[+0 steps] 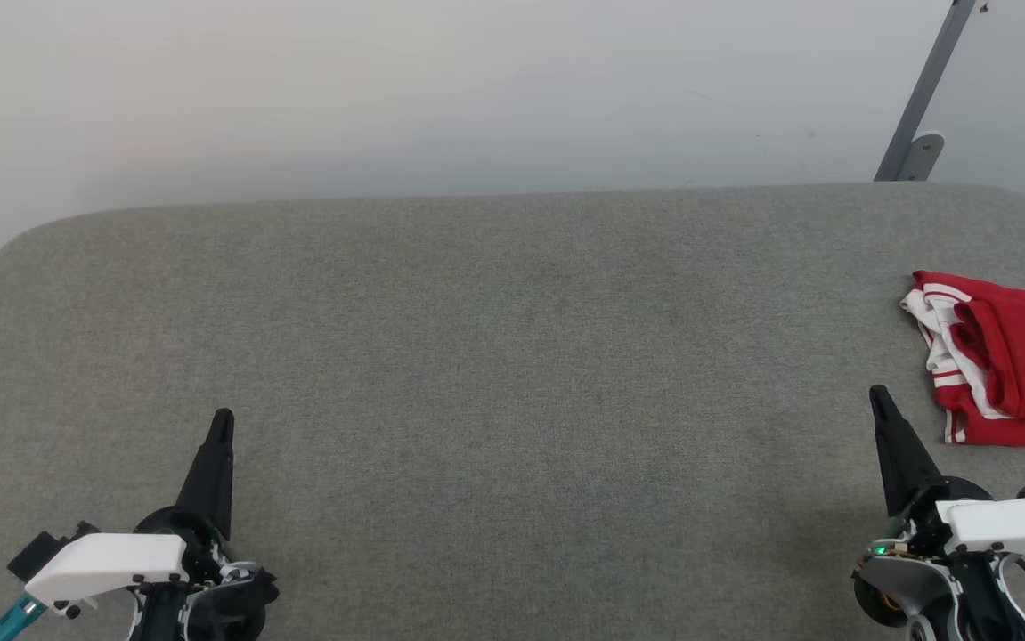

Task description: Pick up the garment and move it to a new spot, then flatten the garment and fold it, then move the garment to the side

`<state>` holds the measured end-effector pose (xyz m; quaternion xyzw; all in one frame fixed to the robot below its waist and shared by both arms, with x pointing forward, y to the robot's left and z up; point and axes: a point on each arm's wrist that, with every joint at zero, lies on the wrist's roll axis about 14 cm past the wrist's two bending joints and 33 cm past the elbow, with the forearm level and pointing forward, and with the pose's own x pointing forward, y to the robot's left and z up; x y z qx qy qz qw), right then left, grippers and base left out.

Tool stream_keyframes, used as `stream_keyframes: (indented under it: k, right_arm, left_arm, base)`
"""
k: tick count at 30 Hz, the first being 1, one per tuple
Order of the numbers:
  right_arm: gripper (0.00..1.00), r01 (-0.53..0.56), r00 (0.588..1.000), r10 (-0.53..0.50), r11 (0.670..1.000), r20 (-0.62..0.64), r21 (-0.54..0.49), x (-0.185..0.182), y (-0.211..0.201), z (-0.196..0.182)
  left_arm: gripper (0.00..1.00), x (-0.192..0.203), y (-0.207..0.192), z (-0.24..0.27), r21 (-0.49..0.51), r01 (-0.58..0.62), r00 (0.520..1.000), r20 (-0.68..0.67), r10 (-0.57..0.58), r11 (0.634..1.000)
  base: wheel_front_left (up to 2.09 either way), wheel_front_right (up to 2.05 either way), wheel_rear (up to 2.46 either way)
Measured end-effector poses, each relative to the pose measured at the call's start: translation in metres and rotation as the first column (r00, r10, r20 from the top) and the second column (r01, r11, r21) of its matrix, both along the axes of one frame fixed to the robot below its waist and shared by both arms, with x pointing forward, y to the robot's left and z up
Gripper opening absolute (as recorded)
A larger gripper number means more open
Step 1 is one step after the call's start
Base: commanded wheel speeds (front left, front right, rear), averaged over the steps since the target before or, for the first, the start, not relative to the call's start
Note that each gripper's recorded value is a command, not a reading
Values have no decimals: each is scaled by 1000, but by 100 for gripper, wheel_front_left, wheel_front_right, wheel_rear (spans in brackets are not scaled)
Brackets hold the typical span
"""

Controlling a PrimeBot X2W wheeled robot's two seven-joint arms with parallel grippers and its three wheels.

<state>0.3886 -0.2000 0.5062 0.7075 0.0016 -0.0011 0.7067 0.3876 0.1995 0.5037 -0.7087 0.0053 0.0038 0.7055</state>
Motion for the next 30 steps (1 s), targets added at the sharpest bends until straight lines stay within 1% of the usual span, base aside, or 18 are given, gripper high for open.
stream_keyframes:
  k: [30]
  right_arm:
    - [0, 0, 1000, 0, 1000, 0, 0, 0, 0, 0]
  left_arm:
    - [0, 0, 0, 0, -1, -1, 1000, 0, 1, 1000]
  base:
    - [0, 0, 0]
